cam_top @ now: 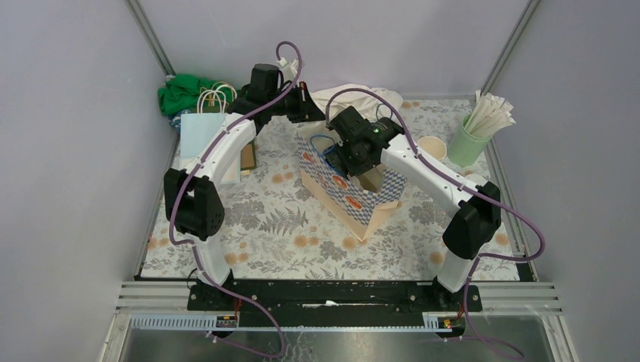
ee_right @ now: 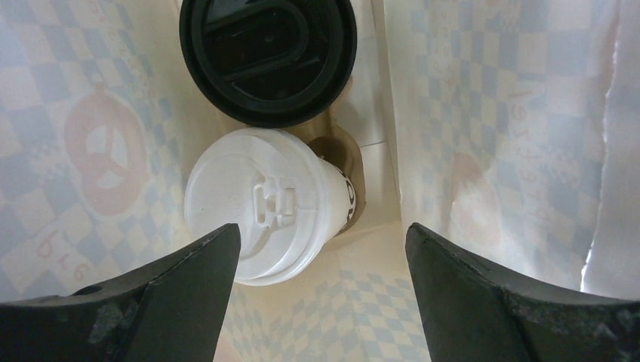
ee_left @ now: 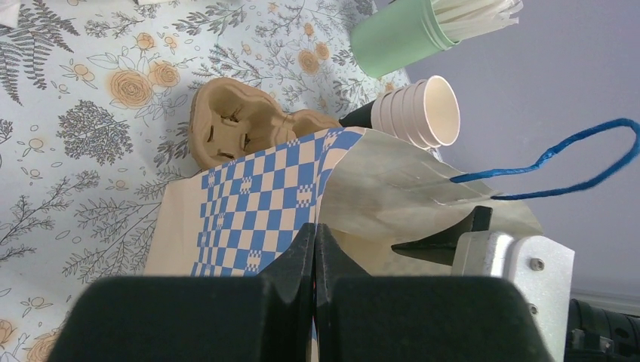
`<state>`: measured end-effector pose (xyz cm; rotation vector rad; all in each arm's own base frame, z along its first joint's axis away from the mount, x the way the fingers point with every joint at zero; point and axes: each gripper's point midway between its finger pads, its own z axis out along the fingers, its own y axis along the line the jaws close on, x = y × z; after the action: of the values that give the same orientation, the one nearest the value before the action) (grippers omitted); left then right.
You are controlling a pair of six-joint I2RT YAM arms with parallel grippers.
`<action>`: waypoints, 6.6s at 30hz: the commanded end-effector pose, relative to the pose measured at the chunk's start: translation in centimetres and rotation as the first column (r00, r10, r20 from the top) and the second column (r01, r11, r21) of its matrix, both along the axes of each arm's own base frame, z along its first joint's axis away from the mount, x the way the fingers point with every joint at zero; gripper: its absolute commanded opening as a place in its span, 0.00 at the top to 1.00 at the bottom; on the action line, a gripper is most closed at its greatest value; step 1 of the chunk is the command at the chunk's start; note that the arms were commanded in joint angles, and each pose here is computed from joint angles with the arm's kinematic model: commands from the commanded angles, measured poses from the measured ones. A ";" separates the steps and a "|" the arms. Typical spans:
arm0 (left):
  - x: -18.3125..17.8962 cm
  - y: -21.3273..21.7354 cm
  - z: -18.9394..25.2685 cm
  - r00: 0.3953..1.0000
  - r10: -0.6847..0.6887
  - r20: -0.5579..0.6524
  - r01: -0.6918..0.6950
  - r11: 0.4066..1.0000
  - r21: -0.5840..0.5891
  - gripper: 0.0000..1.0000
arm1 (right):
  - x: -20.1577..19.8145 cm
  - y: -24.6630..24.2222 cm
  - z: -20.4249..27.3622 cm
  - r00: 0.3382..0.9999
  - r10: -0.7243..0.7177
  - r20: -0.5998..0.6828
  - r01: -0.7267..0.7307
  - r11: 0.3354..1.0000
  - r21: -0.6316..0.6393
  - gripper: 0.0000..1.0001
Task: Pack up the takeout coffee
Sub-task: Adjust the coffee cup in the cup tray.
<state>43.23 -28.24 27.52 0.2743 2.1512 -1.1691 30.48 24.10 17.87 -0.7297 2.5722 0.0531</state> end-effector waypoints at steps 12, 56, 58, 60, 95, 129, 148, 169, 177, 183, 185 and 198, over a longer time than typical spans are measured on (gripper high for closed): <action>1.0 0.2 4.3 0.986 0.007 0.164 0.000 0.999 -0.042 1.00 | -4.3 -1.9 1.3 0.997 0.070 -0.033 -0.070 0.997 -0.012 0.14; 0.0 -0.9 7.5 0.968 -0.038 0.247 0.068 0.991 -0.116 1.00 | 0.6 0.7 0.9 0.998 0.032 0.048 -0.038 0.990 0.134 0.17; 0.0 -1.0 7.6 0.968 -0.042 0.248 0.072 0.991 -0.116 1.00 | 0.3 0.4 0.3 1.000 0.020 0.020 -0.022 0.991 0.128 0.19; 0.1 -0.9 7.6 0.967 -0.041 0.250 0.072 0.991 -0.116 1.00 | -0.1 0.1 -0.1 1.000 0.015 0.005 -0.016 0.992 0.126 0.23; -0.5 -0.8 6.5 0.972 -0.056 0.226 0.080 0.992 -0.096 1.00 | -0.8 -0.5 1.6 0.995 -0.054 -0.081 0.070 0.974 0.215 0.51; -0.8 -0.2 4.5 0.983 -0.037 0.181 0.050 0.997 -0.063 1.00 | -0.5 -4.1 3.9 0.976 -0.113 -0.187 0.162 0.950 0.269 0.37; 1.5 -0.7 8.8 0.979 0.040 0.198 -0.014 0.991 -0.134 1.00 | -7.0 0.0 4.2 0.971 0.156 -0.184 -0.122 0.975 0.183 0.89; 0.3 -1.5 9.2 0.978 0.000 0.208 0.030 0.990 -0.140 1.00 | -5.8 1.6 2.8 0.983 0.157 -0.098 -0.144 0.981 0.128 0.85; 0.0 -1.6 9.1 0.978 -0.011 0.206 0.041 0.989 -0.142 1.00 | -2.9 0.4 3.1 0.997 0.071 -0.004 -0.071 0.997 0.017 0.60; -0.3 -1.7 8.9 0.978 -0.022 0.206 0.054 0.987 -0.148 1.00 | -1.0 -0.2 2.9 0.998 0.037 0.041 -0.035 0.999 -0.036 0.51; -0.4 -1.7 8.7 0.980 -0.027 0.199 0.057 0.987 -0.151 1.00 | -0.5 -0.2 2.7 0.999 0.023 0.041 -0.021 0.999 -0.035 0.51; -1.3 -1.7 7.5 0.984 -0.057 0.169 0.081 0.987 -0.136 1.00 | 1.5 -0.7 1.0 0.997 -0.062 -0.038 0.063 0.998 0.029 0.58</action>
<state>43.36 -29.88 33.31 0.3126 1.9734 -1.2683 30.92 22.81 17.90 -0.6988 2.6326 0.0151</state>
